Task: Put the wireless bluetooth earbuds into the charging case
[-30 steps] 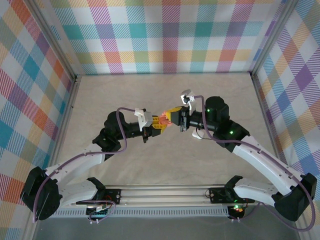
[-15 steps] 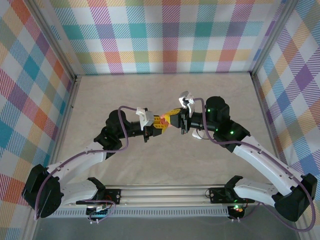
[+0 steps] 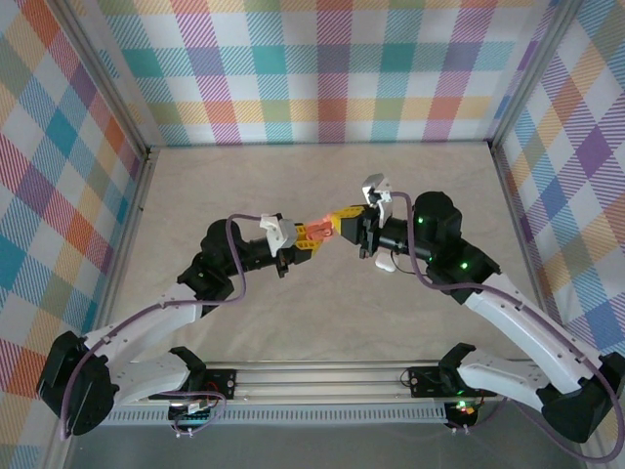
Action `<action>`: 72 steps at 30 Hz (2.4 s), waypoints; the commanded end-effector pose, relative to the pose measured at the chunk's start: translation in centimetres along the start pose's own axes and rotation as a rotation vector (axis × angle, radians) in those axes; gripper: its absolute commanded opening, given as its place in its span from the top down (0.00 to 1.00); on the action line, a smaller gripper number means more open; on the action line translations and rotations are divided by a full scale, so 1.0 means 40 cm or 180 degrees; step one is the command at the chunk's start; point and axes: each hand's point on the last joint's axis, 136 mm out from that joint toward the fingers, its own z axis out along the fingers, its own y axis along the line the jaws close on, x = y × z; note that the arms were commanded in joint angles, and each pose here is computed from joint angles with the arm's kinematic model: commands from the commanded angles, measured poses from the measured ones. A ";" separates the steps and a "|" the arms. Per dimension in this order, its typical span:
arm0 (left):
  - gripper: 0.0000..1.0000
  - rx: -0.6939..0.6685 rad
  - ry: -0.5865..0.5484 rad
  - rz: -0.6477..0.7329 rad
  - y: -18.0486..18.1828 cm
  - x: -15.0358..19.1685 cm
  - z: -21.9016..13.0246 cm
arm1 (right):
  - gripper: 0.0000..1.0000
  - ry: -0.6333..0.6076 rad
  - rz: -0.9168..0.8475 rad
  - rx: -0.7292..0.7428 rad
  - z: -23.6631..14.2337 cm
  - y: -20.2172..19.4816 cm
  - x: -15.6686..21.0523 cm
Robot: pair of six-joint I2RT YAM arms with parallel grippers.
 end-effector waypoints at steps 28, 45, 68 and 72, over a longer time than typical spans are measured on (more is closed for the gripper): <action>1.00 -0.0173 0.0202 0.0914 0.018 0.032 -0.012 | 1.00 0.0187 0.0275 -0.0269 0.053 0.018 0.024; 1.00 -0.1057 0.0924 0.0065 0.120 0.208 -0.092 | 1.00 0.1515 0.1253 0.1761 0.045 -0.323 0.293; 1.00 -0.1273 0.0931 0.0204 0.094 0.193 -0.184 | 0.98 0.3774 0.0052 0.3736 0.086 -0.632 0.707; 1.00 -0.1269 0.0961 0.0232 0.090 0.192 -0.193 | 0.90 0.3808 0.0033 0.3694 0.116 -0.605 0.718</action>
